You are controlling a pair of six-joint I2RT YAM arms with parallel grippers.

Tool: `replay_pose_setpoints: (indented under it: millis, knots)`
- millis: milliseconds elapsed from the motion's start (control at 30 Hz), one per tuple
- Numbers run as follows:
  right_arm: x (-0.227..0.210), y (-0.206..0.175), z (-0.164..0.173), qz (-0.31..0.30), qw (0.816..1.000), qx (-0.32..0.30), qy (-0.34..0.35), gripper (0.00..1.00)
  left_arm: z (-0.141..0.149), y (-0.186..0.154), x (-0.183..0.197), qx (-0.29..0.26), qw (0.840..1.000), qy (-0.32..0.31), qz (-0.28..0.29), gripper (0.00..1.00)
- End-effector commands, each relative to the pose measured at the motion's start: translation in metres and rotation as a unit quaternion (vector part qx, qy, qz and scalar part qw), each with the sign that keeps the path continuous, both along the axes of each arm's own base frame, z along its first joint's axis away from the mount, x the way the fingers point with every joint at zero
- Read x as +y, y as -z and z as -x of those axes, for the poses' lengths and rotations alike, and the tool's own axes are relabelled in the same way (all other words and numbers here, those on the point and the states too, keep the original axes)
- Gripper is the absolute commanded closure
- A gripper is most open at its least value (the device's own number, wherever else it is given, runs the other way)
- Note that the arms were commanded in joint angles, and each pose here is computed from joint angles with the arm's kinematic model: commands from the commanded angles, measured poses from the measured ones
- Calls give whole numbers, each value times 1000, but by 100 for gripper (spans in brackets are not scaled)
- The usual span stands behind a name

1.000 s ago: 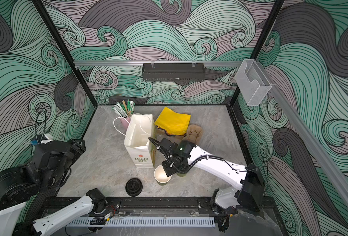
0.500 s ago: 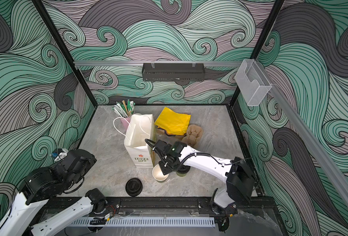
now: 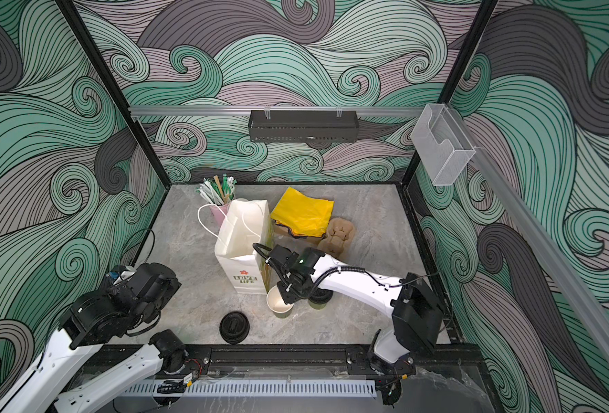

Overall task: Pack a coffee takeout order
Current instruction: Place the coffee cup at the center of the table, then pick up the lid from the lid.

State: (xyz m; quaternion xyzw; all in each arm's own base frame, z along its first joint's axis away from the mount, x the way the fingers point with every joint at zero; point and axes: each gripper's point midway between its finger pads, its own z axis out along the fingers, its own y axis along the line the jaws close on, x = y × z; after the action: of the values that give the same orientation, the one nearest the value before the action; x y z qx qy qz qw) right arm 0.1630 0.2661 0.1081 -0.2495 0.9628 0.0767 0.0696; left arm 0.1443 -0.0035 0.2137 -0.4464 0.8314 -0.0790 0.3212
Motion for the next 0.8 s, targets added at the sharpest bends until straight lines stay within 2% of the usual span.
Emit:
replay_pose_setpoints:
  millis: [0, 200, 367, 500, 667, 767]
  knots:
    - [-7, -15, -1, -3, 1000, -19, 10, 67, -2, 5, -4, 8, 1000, 4, 1, 32]
    - [-16, -44, 3, -30, 999, -41, 5, 57, -6, 23, -20, 38, 999, 39, 6, 33]
    - [-28, -83, 25, -58, 993, -89, -56, 55, 2, 51, -31, 89, 994, 52, 20, 33]
    - [-26, -104, 59, -78, 983, -107, -129, 54, 7, 68, -36, 112, 991, 57, 37, 33]
    - [11, -101, 97, -65, 968, -104, -221, 49, 7, 69, -30, 112, 991, 52, 47, 33]
    - [44, -89, 109, -52, 968, -89, -228, 48, 5, 63, -19, 99, 993, 34, 53, 33]
